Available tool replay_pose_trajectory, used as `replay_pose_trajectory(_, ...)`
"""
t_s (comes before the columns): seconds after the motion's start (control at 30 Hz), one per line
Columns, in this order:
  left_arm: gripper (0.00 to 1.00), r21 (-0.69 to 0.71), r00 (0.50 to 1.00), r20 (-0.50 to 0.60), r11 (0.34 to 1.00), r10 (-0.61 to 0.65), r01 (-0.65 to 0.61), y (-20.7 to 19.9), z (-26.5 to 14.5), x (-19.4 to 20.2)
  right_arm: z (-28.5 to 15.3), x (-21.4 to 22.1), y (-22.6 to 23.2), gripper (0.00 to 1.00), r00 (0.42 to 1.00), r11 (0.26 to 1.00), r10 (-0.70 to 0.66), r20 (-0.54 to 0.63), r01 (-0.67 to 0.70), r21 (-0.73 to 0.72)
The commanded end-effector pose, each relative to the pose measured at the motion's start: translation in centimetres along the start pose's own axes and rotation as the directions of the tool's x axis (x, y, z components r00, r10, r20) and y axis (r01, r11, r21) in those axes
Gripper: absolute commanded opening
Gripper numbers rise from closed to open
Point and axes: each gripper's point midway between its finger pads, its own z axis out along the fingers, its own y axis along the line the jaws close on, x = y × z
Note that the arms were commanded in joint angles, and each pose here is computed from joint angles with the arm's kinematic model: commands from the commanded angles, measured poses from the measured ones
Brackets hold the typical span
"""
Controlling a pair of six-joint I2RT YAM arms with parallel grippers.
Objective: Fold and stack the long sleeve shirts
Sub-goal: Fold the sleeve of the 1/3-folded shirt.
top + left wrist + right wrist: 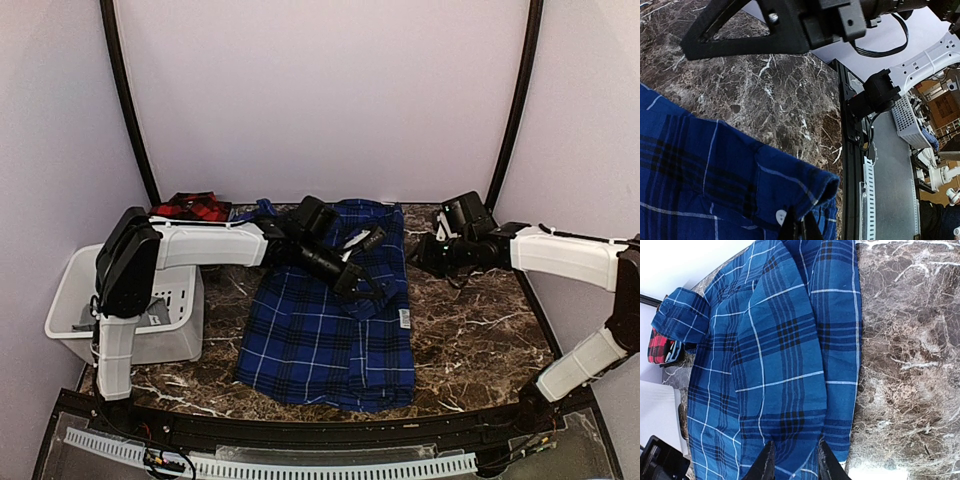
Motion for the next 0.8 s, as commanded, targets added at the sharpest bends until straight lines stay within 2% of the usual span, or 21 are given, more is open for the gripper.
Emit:
replay_pose_trajectory(0.0, 0.0, 0.025, 0.999, -0.024, 0.999, 0.039, -0.039, -1.6, 0.2, -0.3, -0.4, -0.1, 0.6, 0.26, 1.0, 0.999, -0.016, 0.022, 0.017, -0.048)
replay_pose_trajectory(0.5, 0.0, 0.056, 0.991, -0.128, 0.998, 0.035, -0.028, -2.1, 2.5, 2.9, -0.6, 1.0, -0.5, 0.27, 1.0, 1.0, -0.011, 0.011, 0.011, -0.029)
replay_pose_trajectory(0.63, 0.09, 0.073, 0.99, -0.14, 0.997, 0.033, -0.023, -2.2, 2.7, 3.3, -0.5, 1.4, -0.7, 0.27, 1.0, 0.999, -0.009, 0.001, 0.009, -0.031)
replay_pose_trajectory(0.77, 0.23, 0.111, 0.99, -0.135, 0.994, 0.038, -0.023, -2.9, 2.7, 3.2, -0.2, 1.9, -0.8, 0.27, 1.0, 0.999, -0.019, -0.021, 0.018, -0.035)
